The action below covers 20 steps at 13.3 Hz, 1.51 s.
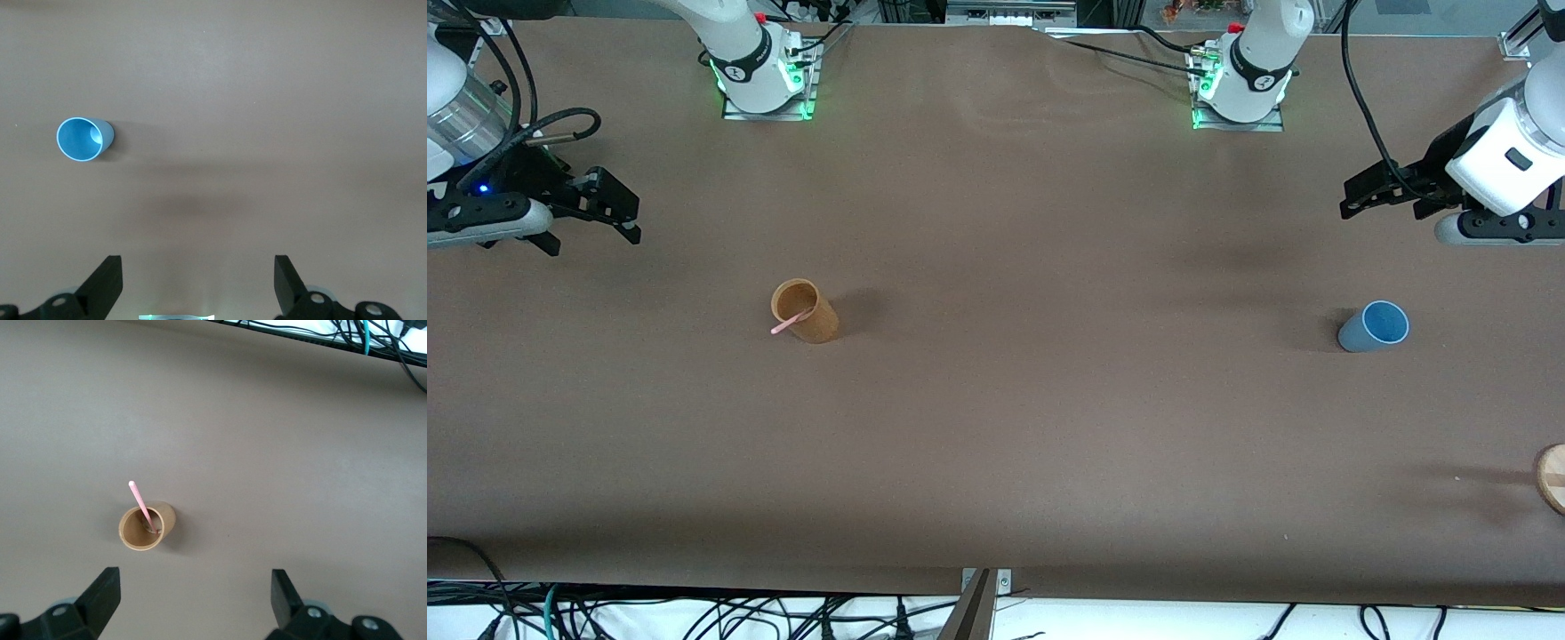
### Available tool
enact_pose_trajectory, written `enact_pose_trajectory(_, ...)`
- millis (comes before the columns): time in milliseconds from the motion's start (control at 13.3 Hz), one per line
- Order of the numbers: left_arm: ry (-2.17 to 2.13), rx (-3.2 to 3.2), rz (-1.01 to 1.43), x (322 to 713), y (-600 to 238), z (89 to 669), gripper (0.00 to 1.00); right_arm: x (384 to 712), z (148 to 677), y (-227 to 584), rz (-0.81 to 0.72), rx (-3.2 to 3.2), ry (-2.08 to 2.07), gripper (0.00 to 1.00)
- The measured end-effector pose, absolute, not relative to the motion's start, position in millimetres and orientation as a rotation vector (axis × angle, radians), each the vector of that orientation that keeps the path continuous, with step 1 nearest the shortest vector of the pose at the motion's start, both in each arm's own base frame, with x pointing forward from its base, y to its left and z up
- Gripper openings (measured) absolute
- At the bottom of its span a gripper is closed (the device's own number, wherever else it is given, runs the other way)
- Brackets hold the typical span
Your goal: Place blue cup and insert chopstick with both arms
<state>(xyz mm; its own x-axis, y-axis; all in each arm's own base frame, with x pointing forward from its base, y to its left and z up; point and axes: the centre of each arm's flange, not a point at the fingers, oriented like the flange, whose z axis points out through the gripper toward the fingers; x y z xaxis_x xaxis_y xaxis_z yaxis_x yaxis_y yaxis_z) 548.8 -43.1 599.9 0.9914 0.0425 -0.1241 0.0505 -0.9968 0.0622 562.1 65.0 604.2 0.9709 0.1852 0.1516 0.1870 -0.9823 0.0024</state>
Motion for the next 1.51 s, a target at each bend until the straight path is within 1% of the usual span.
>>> enact_pose_trajectory(376, 0.063, 3.068, -0.192, 549.6, -36.2, 598.8, 1.0, 562.1, 604.2, 64.7, -0.238, -3.098, -0.354, 1.0)
enact_pose_trajectory(978, 0.054, 3.068, -0.198, 550.2, -38.5, 597.1, 1.0, 564.0, 605.9, 60.6, -0.256, -3.042, -0.318, 1.0)
enact_pose_trajectory(1505, 0.053, 3.068, -0.198, 550.2, -38.9, 597.0, 1.0, 563.5, 602.8, 57.6, -0.231, -3.031, -0.304, 1.0)
